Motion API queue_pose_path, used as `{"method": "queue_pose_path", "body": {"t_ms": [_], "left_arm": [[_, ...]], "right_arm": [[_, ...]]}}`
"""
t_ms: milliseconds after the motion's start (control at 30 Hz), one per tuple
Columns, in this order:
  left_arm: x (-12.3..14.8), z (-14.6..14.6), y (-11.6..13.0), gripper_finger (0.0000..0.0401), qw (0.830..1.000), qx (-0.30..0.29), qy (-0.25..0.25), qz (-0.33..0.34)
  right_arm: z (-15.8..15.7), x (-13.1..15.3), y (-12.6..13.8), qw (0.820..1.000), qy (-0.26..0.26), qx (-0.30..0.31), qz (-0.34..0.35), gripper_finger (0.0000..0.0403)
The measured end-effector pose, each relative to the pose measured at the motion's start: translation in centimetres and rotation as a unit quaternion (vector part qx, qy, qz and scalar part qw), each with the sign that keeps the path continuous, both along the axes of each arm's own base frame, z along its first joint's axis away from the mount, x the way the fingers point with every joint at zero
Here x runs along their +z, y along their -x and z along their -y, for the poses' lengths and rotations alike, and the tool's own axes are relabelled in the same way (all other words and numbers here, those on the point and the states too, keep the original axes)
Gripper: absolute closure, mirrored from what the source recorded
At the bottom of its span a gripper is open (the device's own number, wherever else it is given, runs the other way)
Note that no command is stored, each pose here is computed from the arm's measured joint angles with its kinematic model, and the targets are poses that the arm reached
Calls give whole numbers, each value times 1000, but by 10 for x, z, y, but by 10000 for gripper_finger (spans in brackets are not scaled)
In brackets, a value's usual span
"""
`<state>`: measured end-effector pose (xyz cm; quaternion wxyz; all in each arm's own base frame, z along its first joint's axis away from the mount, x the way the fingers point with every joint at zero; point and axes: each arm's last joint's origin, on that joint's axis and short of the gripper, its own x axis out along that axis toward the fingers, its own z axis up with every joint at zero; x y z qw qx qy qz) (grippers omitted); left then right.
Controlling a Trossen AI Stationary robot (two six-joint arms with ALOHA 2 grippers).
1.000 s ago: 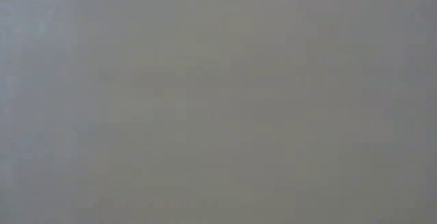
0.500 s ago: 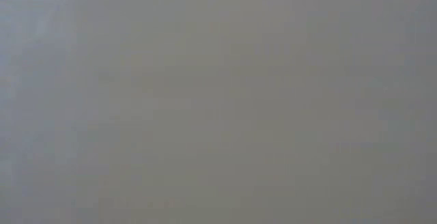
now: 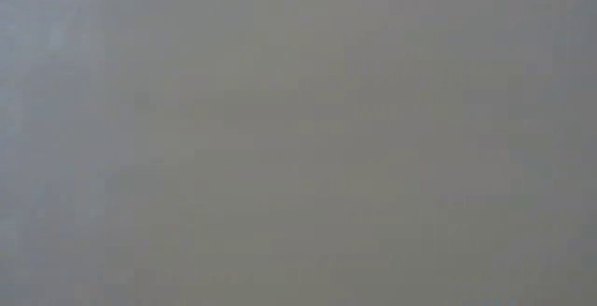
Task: Pick and place Granola Bars by type
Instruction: Put the bottom red granola bar into the gray bin
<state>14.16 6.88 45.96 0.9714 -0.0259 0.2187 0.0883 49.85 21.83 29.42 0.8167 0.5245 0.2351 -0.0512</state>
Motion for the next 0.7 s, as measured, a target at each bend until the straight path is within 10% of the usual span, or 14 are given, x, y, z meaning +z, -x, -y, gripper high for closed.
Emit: {"method": "queue_pose_path", "body": {"t_ms": [700], "left_arm": [[0, 0, 0, 401, 1000, 0, 0, 0]], "right_arm": [[-42, -48, 27, 979, -71, -185, -46, 337]]}}
